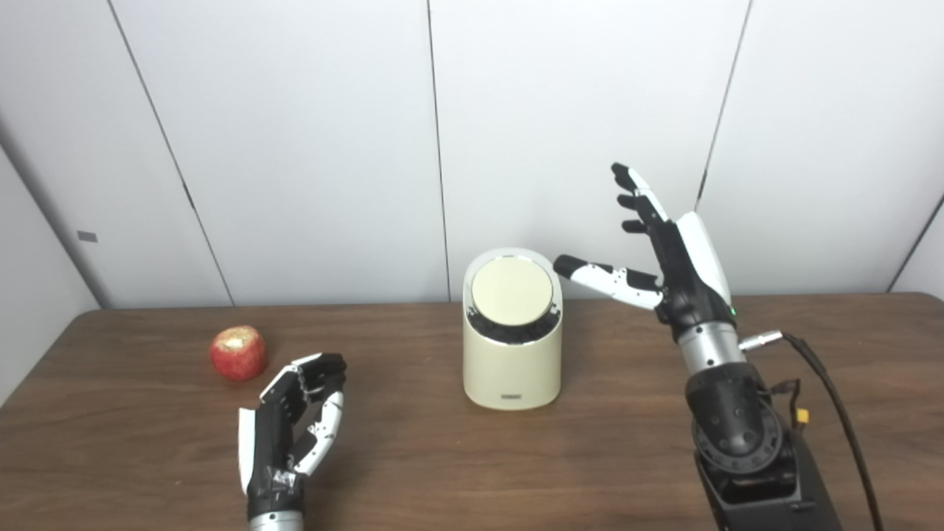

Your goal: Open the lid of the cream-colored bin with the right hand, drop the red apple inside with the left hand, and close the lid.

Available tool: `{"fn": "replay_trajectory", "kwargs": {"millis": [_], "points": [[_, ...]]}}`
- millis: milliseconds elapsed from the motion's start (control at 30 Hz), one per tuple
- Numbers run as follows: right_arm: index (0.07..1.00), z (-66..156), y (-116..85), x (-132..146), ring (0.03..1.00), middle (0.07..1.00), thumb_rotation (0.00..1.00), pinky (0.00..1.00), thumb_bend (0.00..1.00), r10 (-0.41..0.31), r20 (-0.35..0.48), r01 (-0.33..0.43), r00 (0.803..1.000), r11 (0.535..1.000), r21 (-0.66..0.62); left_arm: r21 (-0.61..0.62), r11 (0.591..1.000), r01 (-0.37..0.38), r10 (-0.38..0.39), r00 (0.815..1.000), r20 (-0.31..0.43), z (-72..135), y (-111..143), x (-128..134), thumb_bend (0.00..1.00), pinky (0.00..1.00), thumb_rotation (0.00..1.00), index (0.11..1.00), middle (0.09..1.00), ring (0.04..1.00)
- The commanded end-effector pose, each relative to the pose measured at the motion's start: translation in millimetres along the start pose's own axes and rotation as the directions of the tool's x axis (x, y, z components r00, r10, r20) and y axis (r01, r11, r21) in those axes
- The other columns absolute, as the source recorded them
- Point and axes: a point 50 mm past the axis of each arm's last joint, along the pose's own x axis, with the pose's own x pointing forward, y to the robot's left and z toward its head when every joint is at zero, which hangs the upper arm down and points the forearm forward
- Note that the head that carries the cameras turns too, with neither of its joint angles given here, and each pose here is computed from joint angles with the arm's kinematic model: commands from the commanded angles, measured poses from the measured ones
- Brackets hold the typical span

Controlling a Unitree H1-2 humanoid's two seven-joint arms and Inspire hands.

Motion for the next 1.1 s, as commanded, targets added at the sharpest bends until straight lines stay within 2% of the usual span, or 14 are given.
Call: {"fn": "replay_trajectory", "kwargs": {"millis": [0,67,233,333,433,500,667,800,900,1000,1067], "points": [[0.971,21.3,-1.4,15.2,0.891,0.945,0.54,0.74,0.86,-0.018,0.060,0.019,0.998,1.000,-0.012,0.004,1.000,0.009,-0.009,1.000,-0.014,-7.8,-3.0,-9.9,0.25,0.57,0.21,0.642,0.650,0.632],[0.981,22.8,4.1,18.4,0.900,0.954,0.51,0.77,0.86,-0.011,0.060,0.012,0.998,1.000,-0.019,0.003,1.000,0.008,-0.007,1.000,-0.013,-7.0,-3.6,-10.2,0.25,0.57,0.20,0.641,0.648,0.628],[0.996,23.7,19.4,25.6,0.882,0.964,0.48,0.73,0.89,0.006,0.022,-0.005,1.000,0.999,-0.054,0.006,1.000,0.005,-0.005,1.000,-0.012,-6.5,-4.4,-10.9,0.25,0.57,0.17,0.637,0.644,0.627],[1.000,25.2,28.7,30.1,0.857,0.937,0.46,0.69,0.88,0.015,0.013,-0.014,1.000,0.997,-0.077,0.000,1.000,0.003,-0.003,1.000,-0.011,-6.7,-5.2,-11.1,0.25,0.57,0.18,0.637,0.646,0.628],[0.998,26.3,35.6,33.5,0.843,0.951,0.45,0.65,0.88,0.029,0.007,-0.028,1.000,0.994,-0.105,0.007,1.000,0.003,-0.003,1.000,-0.008,-6.6,-5.8,-11.2,0.25,0.56,0.18,0.638,0.646,0.626],[1.000,25.0,38.6,34.0,0.883,0.987,0.44,0.69,0.88,0.039,0.007,-0.038,0.999,0.993,-0.116,0.009,1.000,0.001,-0.001,1.000,-0.008,-5.8,-6.6,-11.1,0.25,0.56,0.19,0.634,0.642,0.623],[1.000,16.8,45.3,32.0,0.929,0.997,0.37,0.77,0.92,0.046,-0.010,-0.047,0.999,0.990,-0.131,0.003,1.000,0.000,0.000,1.000,-0.010,-4.7,-7.4,-11.2,0.24,0.56,0.18,0.633,0.641,0.622],[1.000,7.4,48.5,31.5,0.933,0.992,0.33,0.77,0.89,0.052,-0.018,-0.054,0.999,0.986,-0.155,0.006,1.000,0.002,-0.002,1.000,-0.008,-4.0,-6.9,-11.9,0.24,0.57,0.17,0.635,0.645,0.629],[1.000,2.3,49.5,31.5,0.938,0.995,0.32,0.78,0.86,0.059,-0.033,-0.064,0.998,0.985,-0.163,0.007,1.000,-0.001,0.001,1.000,-0.010,-2.9,-6.9,-12.1,0.25,0.57,0.20,0.635,0.645,0.627],[1.000,-1.8,50.4,31.7,0.952,1.000,0.32,0.80,0.85,0.059,-0.047,-0.067,0.997,0.983,-0.171,-0.004,1.000,0.004,-0.004,1.000,-0.002,-3.5,-6.4,-11.9,0.25,0.55,0.16,0.635,0.642,0.621],[1.000,-4.4,51.1,31.9,0.954,0.998,0.31,0.81,0.86,0.056,-0.051,-0.065,0.997,0.981,-0.181,0.003,1.000,0.004,-0.004,1.000,-0.002,-3.6,-6.0,-11.9,0.25,0.56,0.19,0.637,0.644,0.624]]}}
